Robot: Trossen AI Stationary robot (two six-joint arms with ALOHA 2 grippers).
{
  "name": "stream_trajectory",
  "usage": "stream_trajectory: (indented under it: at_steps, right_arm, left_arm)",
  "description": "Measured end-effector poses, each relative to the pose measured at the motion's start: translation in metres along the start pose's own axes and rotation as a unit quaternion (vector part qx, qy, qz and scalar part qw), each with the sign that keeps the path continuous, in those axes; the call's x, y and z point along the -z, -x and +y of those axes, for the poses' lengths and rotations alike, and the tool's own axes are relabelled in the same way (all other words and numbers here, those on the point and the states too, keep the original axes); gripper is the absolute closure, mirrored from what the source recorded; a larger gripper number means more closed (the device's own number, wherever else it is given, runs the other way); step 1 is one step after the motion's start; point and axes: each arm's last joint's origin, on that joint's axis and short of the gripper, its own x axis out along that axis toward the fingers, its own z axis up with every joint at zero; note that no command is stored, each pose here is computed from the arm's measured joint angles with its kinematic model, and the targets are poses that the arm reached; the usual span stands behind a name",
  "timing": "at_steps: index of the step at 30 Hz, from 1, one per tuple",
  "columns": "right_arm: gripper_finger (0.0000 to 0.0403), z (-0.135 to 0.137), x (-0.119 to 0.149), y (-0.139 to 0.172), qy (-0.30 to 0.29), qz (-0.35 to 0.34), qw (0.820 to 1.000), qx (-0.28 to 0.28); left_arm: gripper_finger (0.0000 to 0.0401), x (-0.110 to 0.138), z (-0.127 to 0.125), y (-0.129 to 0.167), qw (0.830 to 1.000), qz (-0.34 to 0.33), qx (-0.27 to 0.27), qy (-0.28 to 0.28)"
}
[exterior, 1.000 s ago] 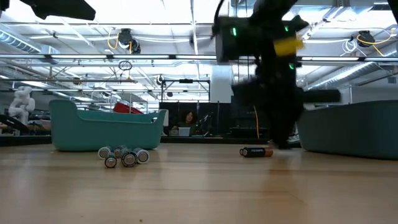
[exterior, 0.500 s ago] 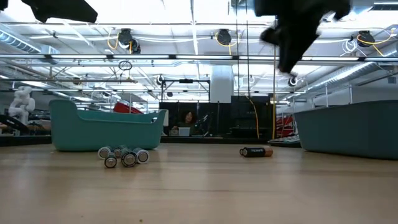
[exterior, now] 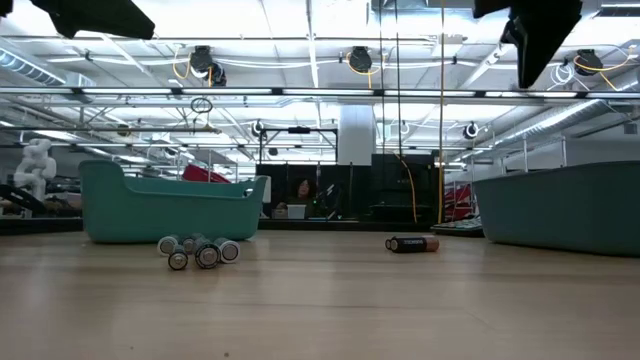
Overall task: Sort batteries
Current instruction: Put the black battery into the blue bin
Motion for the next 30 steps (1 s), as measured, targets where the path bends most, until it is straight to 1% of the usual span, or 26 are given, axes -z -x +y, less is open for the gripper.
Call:
stream_trajectory:
  at_steps: [5,7,9,11,14,16,19,22,25,27,30]
  right_arm:
    - [0.0252,0.001,0.006,-0.011,-0.006,0.029,0.999,0.013]
    - [0.0229,0.002,0.008,-0.017,-0.004,0.040,0.999,0.006]
    - [0.0214,0.006,0.003,-0.020,-0.004,0.019,1.000,-0.010]
    - [0.0206,0.015,-0.010,-0.022,0.004,-0.031,0.998,-0.051]
    - [0.0205,0.032,-0.034,-0.029,0.043,-0.093,0.990,-0.100]
    - [0.0209,0.044,-0.047,-0.042,0.076,-0.102,0.985,-0.116]
    - [0.0218,0.061,-0.065,-0.072,0.128,-0.064,0.983,-0.113]
    - [0.0229,0.075,-0.078,-0.101,0.173,-0.016,0.980,-0.100]
    - [0.0241,0.086,-0.089,-0.117,0.206,0.000,0.974,-0.094]
    - [0.0249,0.092,-0.096,-0.123,0.222,0.004,0.970,-0.093]
    - [0.0261,0.098,-0.103,-0.124,0.237,-0.006,0.967,-0.096]
  left_arm:
    - [0.0299,0.000,0.000,0.000,1.000,0.001,0.001,0.000]
    - [0.0299,0.000,0.000,0.000,1.000,0.001,0.001,-0.003]
    - [0.0299,0.000,0.000,0.000,1.000,-0.002,-0.001,-0.012]
    - [0.0299,-0.001,0.001,0.000,1.000,-0.017,-0.014,-0.013]
    - [0.0299,-0.010,0.002,-0.004,0.999,-0.024,-0.029,-0.009]
    - [0.0299,-0.019,0.000,-0.007,0.999,-0.023,-0.027,-0.011]
    - [0.0299,-0.038,-0.004,-0.010,0.999,-0.036,-0.020,-0.032]
    - [0.0299,-0.061,-0.010,-0.013,0.997,-0.060,0.014,-0.054]
    - [0.0299,-0.078,-0.015,-0.013,0.991,-0.098,0.048,-0.075]
    - [0.0299,-0.083,-0.017,-0.012,0.989,-0.114,0.053,-0.082]
    - [0.0299,-0.079,-0.019,-0.014,0.986,-0.129,0.054,-0.087]
